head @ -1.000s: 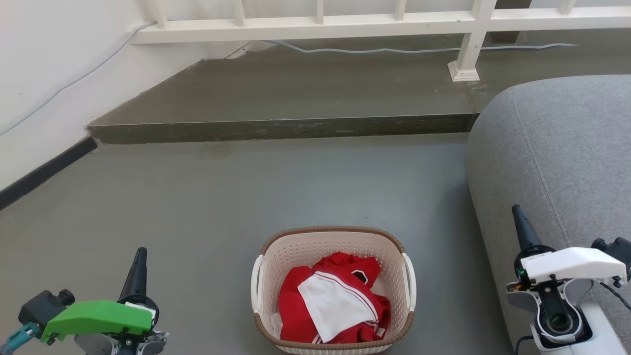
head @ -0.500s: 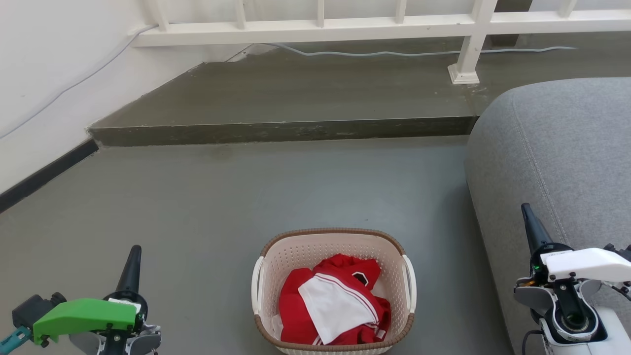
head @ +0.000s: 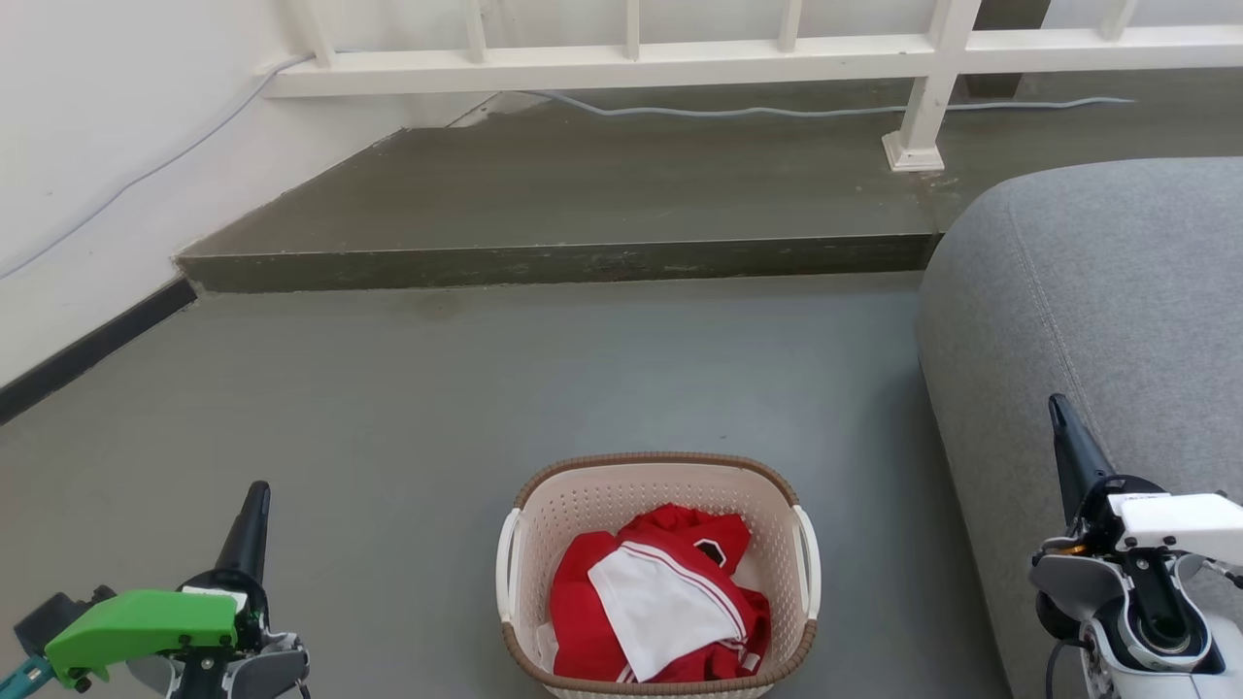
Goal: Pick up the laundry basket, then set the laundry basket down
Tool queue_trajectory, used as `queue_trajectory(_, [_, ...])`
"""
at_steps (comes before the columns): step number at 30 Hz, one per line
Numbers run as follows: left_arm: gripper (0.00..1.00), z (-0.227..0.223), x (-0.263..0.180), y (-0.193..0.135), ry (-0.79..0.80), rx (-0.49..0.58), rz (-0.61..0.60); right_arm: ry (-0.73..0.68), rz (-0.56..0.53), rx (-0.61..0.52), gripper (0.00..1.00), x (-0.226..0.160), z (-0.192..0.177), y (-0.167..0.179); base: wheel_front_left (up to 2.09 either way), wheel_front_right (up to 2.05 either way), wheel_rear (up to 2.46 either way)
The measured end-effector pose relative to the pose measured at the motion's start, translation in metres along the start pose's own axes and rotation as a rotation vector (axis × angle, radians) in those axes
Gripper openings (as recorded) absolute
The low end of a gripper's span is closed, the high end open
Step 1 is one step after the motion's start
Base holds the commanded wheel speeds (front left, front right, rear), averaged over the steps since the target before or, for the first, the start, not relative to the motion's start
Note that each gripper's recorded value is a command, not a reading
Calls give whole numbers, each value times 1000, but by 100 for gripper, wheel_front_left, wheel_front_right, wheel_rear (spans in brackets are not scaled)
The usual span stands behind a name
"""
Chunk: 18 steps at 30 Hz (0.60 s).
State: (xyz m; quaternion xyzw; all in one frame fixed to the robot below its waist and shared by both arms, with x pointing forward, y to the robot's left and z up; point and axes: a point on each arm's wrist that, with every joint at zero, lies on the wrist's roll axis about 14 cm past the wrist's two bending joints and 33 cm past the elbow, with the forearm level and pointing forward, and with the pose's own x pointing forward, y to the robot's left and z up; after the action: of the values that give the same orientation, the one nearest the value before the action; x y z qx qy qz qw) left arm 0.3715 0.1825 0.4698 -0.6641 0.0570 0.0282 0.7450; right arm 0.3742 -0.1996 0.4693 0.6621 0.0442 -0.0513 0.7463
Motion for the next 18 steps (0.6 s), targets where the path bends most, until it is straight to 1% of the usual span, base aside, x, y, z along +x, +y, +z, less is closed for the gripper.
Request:
queue_trajectory(9, [0,5,0,-3,-8,-109,-14,-12,26,124,0,-1,6,4,0,0,0])
queue_trajectory(18, [0,5,3,-8,-6,-118,-29,-11,28,133,0,-1,6,5,0,0,0])
